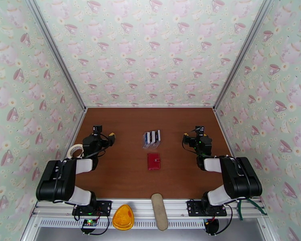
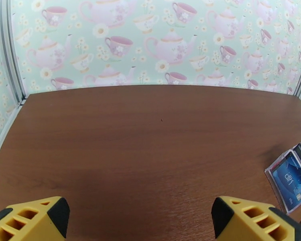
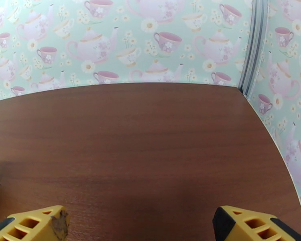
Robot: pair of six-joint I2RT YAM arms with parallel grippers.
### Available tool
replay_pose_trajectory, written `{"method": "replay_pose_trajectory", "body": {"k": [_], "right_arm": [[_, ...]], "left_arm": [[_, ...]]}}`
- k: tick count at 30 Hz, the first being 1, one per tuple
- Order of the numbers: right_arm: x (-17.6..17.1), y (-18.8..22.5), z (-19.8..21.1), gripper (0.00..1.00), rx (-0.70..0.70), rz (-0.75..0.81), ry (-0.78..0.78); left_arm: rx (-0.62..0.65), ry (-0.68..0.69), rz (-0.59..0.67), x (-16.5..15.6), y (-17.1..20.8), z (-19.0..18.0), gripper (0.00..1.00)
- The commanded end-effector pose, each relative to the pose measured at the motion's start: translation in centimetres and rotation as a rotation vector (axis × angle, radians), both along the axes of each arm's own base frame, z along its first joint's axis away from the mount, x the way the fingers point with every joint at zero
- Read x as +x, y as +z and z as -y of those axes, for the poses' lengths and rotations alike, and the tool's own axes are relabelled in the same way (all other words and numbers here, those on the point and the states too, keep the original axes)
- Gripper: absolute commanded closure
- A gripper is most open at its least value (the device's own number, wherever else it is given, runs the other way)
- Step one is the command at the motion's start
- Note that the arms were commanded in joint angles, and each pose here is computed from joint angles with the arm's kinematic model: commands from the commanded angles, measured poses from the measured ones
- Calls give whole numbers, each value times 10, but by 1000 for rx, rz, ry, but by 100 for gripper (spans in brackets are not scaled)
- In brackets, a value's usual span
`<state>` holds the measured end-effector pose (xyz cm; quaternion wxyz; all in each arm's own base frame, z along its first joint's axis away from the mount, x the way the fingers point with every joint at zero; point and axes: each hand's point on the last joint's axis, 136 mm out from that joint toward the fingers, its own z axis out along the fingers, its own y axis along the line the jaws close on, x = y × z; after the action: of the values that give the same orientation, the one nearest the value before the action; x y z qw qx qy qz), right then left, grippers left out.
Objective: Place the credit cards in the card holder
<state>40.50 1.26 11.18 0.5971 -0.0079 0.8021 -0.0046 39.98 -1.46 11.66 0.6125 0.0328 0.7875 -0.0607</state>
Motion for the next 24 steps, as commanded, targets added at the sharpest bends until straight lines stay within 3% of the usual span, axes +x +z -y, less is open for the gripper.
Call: {"method": "replay_pose_trajectory", "body": {"k": [1,24], "right_arm": [[2,5,3,0,20,35,-18],[2,4,4,0,18,30,-22]], "left_arm": [[25,11,18,-3,-4,-1,0],[25,-3,20,-3,-3,1,0]]}}
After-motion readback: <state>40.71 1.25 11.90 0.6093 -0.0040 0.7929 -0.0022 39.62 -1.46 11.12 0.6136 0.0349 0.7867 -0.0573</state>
